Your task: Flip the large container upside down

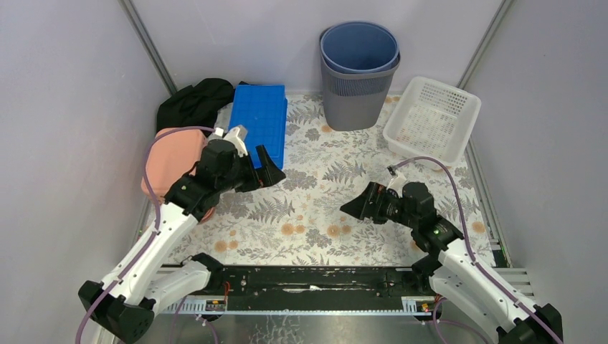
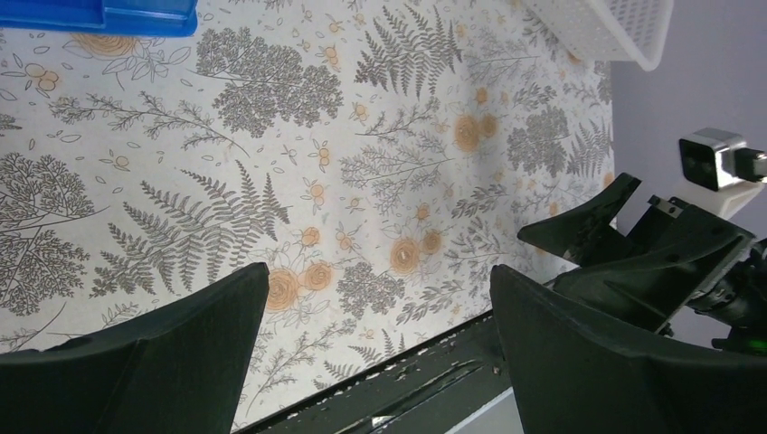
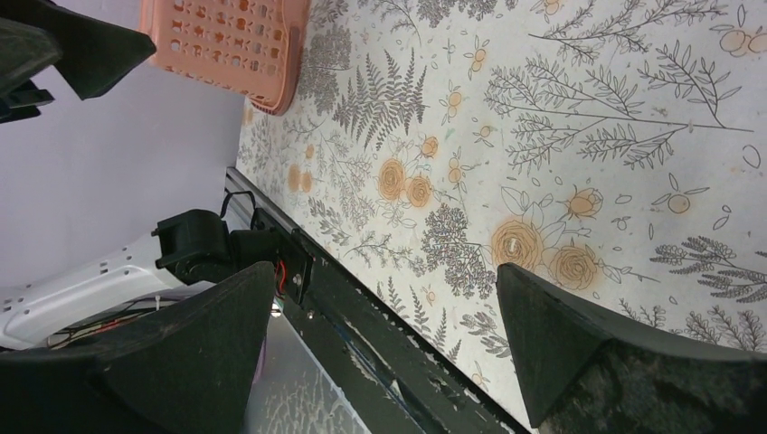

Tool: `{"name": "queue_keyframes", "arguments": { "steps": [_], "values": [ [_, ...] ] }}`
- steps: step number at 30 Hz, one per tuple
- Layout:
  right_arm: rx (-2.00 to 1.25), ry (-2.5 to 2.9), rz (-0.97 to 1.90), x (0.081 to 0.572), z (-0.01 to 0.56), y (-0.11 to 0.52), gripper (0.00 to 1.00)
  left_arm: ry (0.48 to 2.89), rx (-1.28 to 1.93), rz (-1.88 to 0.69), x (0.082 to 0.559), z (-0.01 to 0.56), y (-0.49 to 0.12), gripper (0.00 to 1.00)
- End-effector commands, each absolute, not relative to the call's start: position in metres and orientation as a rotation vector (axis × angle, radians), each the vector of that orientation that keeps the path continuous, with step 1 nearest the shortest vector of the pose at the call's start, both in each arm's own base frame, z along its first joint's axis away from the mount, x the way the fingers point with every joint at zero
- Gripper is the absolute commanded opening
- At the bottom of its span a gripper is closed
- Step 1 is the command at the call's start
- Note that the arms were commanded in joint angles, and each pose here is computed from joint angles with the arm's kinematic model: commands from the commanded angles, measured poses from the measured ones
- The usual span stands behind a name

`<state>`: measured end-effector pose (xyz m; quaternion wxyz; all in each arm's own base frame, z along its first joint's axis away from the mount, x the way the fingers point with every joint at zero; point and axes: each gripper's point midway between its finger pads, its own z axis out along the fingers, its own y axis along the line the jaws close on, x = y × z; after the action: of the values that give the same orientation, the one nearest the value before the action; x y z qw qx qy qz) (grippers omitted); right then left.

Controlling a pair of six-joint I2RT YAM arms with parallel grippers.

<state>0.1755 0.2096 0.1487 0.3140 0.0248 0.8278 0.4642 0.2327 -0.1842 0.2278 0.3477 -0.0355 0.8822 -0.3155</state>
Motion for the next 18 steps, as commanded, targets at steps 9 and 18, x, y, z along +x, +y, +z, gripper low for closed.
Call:
{"name": "queue_keyframes", "arguments": {
  "steps": [9, 18],
  "values": [
    [0.182, 2.193, 1.295, 0.170, 0.204, 0.211, 1.00, 2.234, -0.221, -0.820, 0.234, 0.264, -0.177, 1.00],
    [0.086, 2.184, 1.295, 0.148, 0.201, 0.203, 1.00, 2.252, -0.319, -0.898, 0.233, 0.235, -0.185, 1.00]
  ]
}}
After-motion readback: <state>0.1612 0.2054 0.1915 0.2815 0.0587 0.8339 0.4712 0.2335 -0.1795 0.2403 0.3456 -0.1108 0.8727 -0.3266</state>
